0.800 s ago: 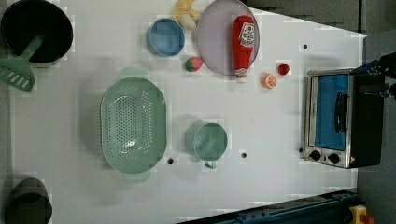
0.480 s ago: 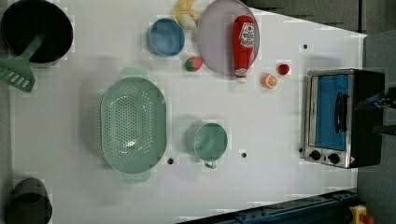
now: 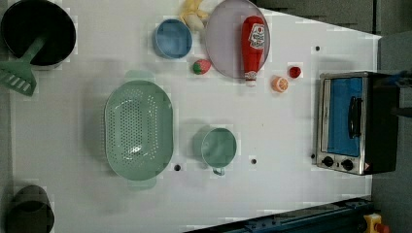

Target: Pick ketchup from plate and place it on table.

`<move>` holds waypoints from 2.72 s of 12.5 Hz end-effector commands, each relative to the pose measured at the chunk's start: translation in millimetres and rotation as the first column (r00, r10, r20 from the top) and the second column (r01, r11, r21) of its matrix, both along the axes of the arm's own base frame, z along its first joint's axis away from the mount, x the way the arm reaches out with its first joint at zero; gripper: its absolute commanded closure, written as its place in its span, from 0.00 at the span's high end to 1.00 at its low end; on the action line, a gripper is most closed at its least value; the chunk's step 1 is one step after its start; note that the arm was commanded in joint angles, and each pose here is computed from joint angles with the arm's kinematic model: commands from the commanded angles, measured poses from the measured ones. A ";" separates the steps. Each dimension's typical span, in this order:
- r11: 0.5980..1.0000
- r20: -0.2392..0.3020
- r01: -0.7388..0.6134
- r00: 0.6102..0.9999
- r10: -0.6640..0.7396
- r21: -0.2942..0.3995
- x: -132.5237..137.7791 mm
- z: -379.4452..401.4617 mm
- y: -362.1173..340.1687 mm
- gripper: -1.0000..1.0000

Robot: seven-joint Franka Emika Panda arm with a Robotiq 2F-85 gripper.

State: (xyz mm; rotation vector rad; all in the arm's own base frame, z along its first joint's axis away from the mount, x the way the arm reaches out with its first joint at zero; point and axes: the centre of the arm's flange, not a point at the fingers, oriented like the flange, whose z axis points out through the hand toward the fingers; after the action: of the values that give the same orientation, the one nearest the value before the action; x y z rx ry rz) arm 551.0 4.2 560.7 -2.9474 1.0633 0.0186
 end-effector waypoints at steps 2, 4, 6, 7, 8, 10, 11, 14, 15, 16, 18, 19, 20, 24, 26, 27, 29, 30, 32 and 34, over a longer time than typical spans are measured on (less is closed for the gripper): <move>0.986 -0.113 -0.163 0.979 0.167 0.043 38.9 -111.6 5.9 1.00; 0.958 -0.118 -0.278 0.951 0.284 0.068 52.4 -149.6 11.0 1.00; 0.914 -0.087 -0.398 0.910 0.405 0.082 65.5 -179.4 16.5 1.00; 0.892 -0.076 -0.443 0.890 0.449 0.087 70.6 -194.1 18.2 1.00; 0.876 -0.068 -0.474 0.874 0.481 0.090 74.9 -209.1 20.1 1.00; 0.863 -0.064 -0.496 0.862 0.502 0.092 81.6 -238.1 25.0 1.00; 0.861 -0.064 -0.501 0.860 0.507 0.092 84.4 -252.6 27.9 1.00; 0.849 -0.028 -0.523 0.850 0.526 0.076 102.5 -289.3 37.6 1.00; 0.843 -0.020 -0.534 0.844 0.536 0.062 109.8 -300.3 40.2 1.00; 0.837 -0.012 -0.545 0.837 0.546 0.046 117.5 -310.1 41.8 1.00; 0.825 -0.002 -0.564 0.826 0.564 0.022 132.0 -329.8 44.3 1.00; 0.823 0.020 -0.567 0.823 0.567 0.008 141.3 -336.4 45.4 1.00; 0.821 0.039 -0.570 0.821 0.570 -0.006 149.7 -343.0 45.9 1.00; 0.824 0.058 -0.567 0.822 0.566 -0.012 165.1 -377.6 44.4 1.00; 0.825 0.075 -0.566 0.822 0.565 -0.016 168.4 -393.3 45.7 1.00; 0.825 0.081 -0.565 0.822 0.564 -0.018 169.5 -399.5 45.4 1.00; 0.826 0.079 -0.563 0.823 0.563 -0.017 169.3 -403.9 44.4 1.00; 0.827 0.083 -0.562 0.823 0.562 -0.021 171.2 -401.4 43.7 1.00; 0.828 0.096 -0.559 0.823 0.560 -0.032 176.1 -393.0 41.7 0.85; 0.831 0.093 -0.555 0.826 0.556 -0.036 176.7 -391.4 37.4 0.64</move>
State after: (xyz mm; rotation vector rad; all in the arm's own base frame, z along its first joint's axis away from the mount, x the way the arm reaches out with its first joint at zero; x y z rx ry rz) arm 714.9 44.8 142.1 -3.1028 0.2075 -0.0280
